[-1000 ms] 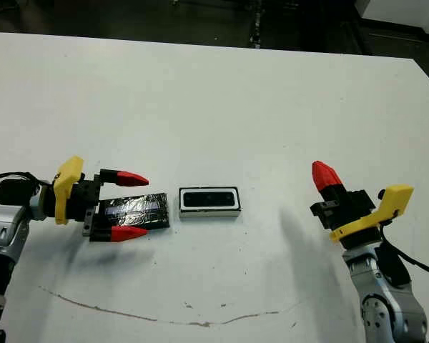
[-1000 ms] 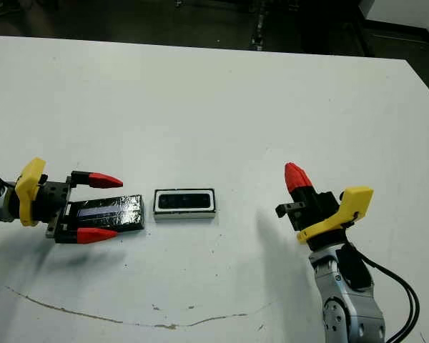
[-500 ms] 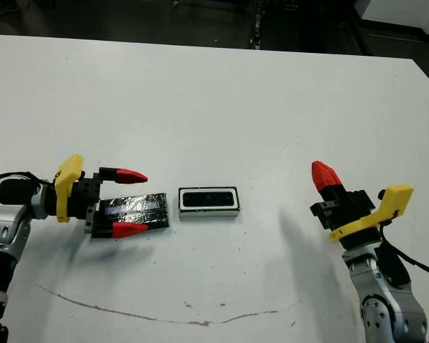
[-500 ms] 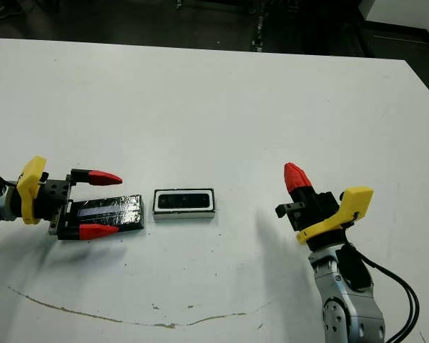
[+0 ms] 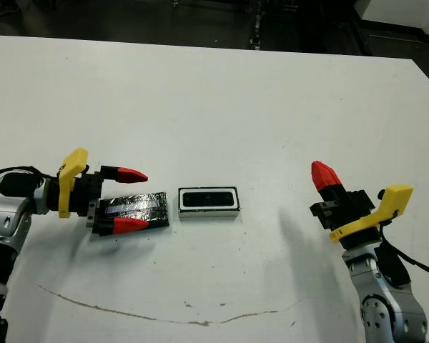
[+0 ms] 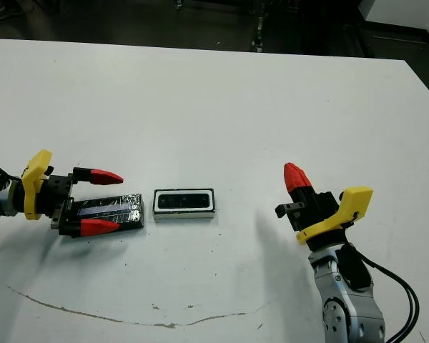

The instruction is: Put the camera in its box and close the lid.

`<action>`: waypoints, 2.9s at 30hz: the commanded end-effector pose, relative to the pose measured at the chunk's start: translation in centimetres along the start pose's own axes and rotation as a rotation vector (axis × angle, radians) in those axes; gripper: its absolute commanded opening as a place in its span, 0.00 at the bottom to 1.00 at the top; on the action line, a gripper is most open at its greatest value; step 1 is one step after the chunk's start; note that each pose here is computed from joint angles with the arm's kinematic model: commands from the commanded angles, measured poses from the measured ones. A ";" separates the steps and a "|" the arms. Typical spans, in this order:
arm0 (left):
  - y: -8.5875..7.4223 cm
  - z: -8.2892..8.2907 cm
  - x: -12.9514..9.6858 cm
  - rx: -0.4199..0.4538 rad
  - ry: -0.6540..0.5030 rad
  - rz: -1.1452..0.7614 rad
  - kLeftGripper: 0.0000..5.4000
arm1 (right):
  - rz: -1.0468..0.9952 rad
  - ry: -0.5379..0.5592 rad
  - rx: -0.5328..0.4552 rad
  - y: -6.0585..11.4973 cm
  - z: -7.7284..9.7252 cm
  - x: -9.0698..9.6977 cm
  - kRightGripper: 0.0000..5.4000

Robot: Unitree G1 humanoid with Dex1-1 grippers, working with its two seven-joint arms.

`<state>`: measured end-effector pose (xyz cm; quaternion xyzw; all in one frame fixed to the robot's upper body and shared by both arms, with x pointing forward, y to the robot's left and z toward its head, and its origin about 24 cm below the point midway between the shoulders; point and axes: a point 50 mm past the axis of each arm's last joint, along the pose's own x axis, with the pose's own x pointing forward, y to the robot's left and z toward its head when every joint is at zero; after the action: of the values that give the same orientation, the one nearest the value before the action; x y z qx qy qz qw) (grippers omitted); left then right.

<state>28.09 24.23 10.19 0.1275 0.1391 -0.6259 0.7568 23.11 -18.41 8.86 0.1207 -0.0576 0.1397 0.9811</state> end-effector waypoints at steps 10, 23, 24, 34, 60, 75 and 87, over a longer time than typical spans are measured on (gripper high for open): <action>-0.7 -1.1 0.0 0.043 0.131 0.011 1.00 | -0.006 0.008 -0.015 -0.4 0.1 -0.2 0.00; -0.9 -1.0 0.2 0.033 0.208 0.021 0.97 | -0.006 0.014 -0.007 -0.4 0.0 -0.3 0.00; -0.9 -1.0 0.2 0.038 0.215 0.034 0.95 | -0.006 0.014 -0.007 -0.4 0.0 -0.3 0.00; -0.9 -1.2 0.2 0.049 0.248 0.070 0.69 | -0.007 0.013 -0.012 -0.4 0.0 -0.3 0.00; -1.1 -0.3 0.5 -0.026 0.164 0.243 0.58 | -0.013 0.025 -0.006 -0.3 -0.1 -0.3 0.00; -0.1 2.5 1.5 -0.074 0.014 0.336 0.58 | -0.010 0.035 -0.011 -0.4 -0.4 -0.4 0.00; 0.2 2.2 2.8 -0.111 0.041 0.231 0.58 | -0.022 0.047 0.001 0.0 -0.8 -0.4 0.00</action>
<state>28.71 21.27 11.28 0.1119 0.1699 -0.5162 0.8319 23.07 -18.05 8.41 0.1221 -0.0444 0.1419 0.9813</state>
